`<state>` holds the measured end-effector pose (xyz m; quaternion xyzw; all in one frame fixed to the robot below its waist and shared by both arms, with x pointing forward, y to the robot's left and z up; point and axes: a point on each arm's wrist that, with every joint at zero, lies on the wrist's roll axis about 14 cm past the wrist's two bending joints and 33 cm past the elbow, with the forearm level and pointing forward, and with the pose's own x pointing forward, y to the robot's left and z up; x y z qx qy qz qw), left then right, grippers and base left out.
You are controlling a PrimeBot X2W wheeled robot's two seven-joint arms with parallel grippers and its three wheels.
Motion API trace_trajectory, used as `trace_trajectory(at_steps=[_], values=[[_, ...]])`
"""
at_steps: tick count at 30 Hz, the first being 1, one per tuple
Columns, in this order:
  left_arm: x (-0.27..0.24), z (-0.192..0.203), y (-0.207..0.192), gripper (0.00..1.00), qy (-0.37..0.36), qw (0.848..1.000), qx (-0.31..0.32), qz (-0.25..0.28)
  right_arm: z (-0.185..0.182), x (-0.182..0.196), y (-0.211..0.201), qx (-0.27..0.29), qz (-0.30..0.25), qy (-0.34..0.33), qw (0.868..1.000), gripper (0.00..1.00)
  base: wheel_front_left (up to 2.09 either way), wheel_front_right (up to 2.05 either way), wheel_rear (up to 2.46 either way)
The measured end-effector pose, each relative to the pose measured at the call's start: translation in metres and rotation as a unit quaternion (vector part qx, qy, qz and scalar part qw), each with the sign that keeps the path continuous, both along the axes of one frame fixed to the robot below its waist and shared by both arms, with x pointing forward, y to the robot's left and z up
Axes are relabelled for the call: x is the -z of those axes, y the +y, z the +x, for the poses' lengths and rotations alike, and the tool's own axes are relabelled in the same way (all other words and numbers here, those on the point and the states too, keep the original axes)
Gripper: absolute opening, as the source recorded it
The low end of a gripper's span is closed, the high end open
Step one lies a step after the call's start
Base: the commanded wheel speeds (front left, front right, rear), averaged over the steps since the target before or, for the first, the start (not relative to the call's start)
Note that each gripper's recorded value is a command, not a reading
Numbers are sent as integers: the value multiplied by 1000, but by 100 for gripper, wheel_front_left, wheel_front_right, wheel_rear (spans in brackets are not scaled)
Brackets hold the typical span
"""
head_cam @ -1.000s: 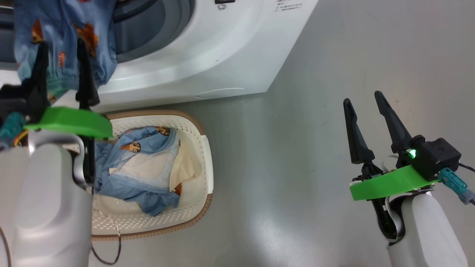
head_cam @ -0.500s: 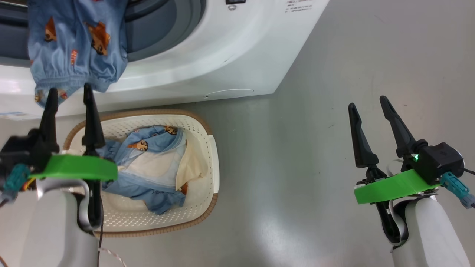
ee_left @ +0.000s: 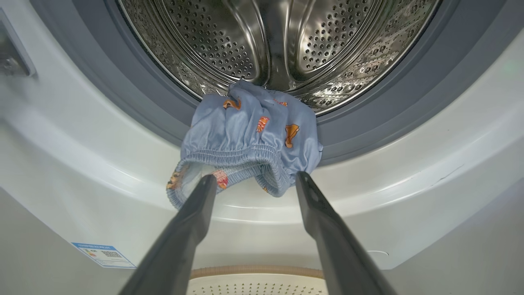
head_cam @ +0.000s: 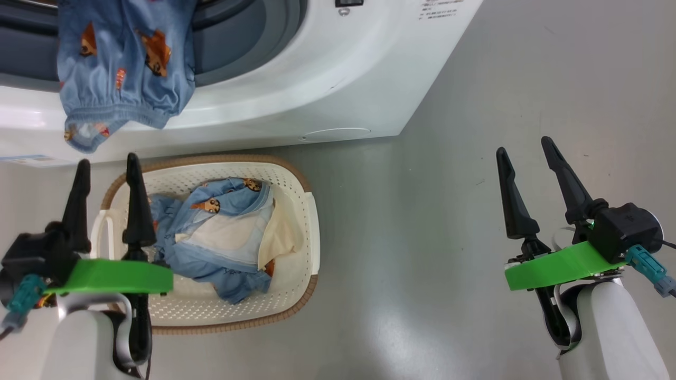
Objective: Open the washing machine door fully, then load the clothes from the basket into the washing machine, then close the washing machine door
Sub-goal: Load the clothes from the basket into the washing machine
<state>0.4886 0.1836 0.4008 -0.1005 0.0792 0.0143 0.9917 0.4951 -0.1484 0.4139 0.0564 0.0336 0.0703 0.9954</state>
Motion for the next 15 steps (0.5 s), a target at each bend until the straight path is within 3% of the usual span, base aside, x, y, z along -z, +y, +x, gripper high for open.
trace_trajectory(at_steps=[15], values=[[-16,-17,0,100,2,1000,-4,-4,-1,-3,2,-2,1,-2,1000,100,0,0,0]])
